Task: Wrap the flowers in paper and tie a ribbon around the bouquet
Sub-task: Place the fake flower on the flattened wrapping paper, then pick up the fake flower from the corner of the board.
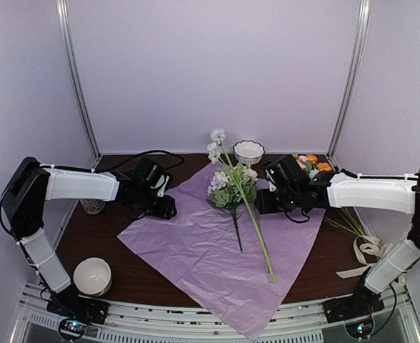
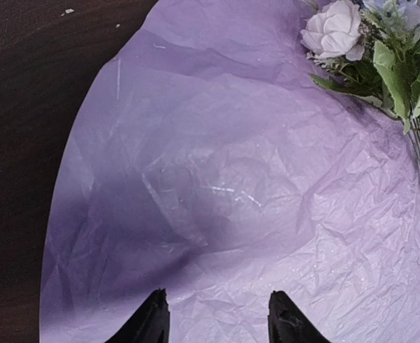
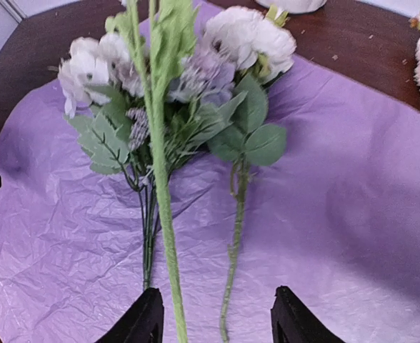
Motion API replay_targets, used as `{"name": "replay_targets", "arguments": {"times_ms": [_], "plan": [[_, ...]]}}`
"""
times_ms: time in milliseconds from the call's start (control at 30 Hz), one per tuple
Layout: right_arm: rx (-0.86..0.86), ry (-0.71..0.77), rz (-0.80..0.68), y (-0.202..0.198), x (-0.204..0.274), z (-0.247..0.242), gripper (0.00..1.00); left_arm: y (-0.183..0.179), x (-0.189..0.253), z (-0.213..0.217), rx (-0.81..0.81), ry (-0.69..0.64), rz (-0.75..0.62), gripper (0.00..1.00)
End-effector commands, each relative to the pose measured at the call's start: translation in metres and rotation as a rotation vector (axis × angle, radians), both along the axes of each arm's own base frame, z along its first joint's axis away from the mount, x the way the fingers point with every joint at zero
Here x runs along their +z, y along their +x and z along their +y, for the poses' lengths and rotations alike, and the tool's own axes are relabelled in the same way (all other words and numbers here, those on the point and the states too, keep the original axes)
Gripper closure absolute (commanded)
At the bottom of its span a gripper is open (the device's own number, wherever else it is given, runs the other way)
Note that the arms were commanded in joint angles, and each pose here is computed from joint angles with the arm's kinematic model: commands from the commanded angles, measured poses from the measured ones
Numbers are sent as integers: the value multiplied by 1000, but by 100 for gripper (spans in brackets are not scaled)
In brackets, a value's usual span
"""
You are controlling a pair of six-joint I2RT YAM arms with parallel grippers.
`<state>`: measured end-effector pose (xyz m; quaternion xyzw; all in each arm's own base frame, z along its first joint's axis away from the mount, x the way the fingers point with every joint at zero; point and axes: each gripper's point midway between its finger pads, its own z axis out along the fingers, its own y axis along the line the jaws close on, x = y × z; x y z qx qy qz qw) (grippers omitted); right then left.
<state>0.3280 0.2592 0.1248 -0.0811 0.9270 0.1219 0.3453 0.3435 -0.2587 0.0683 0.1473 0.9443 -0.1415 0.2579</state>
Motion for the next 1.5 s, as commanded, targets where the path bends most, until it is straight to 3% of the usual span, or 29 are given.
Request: {"name": "replay_targets", "arguments": {"times_ms": [0,200,333,433,600,767,933,1133,1367,1467], "plan": [[-105,-60,-96,11,58,-63,45,12,17,1,-25,29,-77,49],[-370,-142,-28,23,56,-197,37,19,15,13,-19,69,-87,48],[-500,-172,172,28,18,-275,35,22,20,12,-44,73,-98,48],[-501,-208,344,24,-13,-303,35,22,28,9,-71,72,-114,46],[-435,-307,570,14,-52,-323,37,25,41,4,-120,66,-149,40],[-431,-351,675,15,-76,-335,44,29,52,8,-138,106,-176,38],[-438,-376,685,21,-85,-340,51,30,58,9,-142,106,-192,38],[-420,-408,678,25,-81,-344,82,33,63,12,-143,121,-210,38],[-412,-496,590,32,-52,-351,100,35,65,15,-141,134,-218,38],[-427,-548,528,38,-33,-354,100,33,68,16,-140,135,-224,38]]}}
